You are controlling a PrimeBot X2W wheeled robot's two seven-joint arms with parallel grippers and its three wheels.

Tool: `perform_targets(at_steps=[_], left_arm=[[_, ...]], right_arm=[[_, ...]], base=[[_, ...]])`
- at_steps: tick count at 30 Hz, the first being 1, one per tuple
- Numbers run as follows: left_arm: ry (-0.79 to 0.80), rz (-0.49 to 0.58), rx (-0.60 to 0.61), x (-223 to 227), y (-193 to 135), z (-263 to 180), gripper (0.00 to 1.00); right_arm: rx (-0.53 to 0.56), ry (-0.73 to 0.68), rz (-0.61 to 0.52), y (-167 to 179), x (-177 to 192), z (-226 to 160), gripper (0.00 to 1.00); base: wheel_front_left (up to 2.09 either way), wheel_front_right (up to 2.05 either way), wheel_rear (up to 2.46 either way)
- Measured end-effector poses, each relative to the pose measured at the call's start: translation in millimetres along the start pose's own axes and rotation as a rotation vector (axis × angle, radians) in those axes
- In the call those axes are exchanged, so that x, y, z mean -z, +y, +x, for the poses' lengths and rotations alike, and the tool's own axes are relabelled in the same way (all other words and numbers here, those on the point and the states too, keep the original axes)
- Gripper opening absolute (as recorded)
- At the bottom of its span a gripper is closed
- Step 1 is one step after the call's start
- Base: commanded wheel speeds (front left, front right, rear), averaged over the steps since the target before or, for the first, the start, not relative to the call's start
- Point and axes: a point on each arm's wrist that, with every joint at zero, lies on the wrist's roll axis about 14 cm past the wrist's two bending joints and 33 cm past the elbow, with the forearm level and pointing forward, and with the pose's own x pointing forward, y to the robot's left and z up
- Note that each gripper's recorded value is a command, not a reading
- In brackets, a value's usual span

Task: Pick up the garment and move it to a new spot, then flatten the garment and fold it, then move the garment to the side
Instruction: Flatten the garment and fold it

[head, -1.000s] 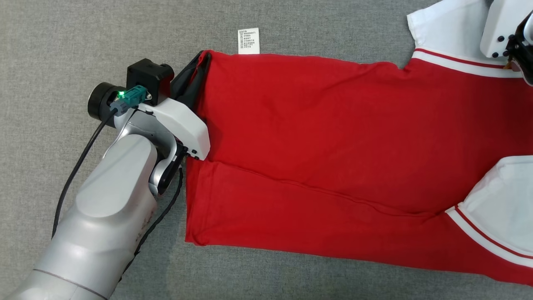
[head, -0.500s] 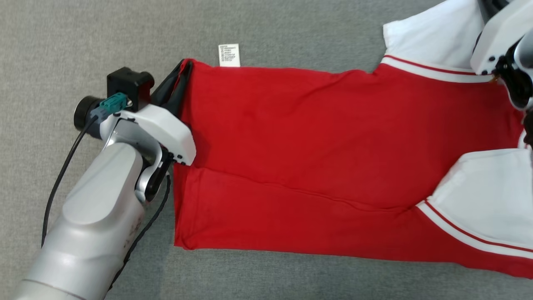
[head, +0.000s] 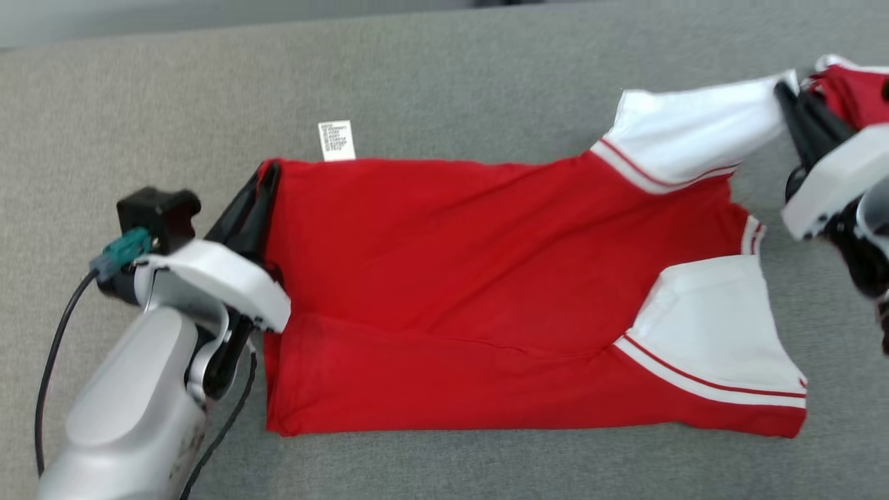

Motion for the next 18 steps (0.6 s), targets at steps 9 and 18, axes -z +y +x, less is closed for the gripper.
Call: perform_targets(at_steps=[9,18], left_arm=[[-0.05,-0.11,-0.002,-6,-13,-44,0.0],[0.037,-0.22,-0.026,32,-27,-82,0.0]], right_arm=[[0.014,-0.032,0.123,4,27,-74,0.0],[0.066,-0.012,0.231,8,65,-113,0.0]], base=[[0.0,0.0,0.0],[0.0,0.0,0.0]])
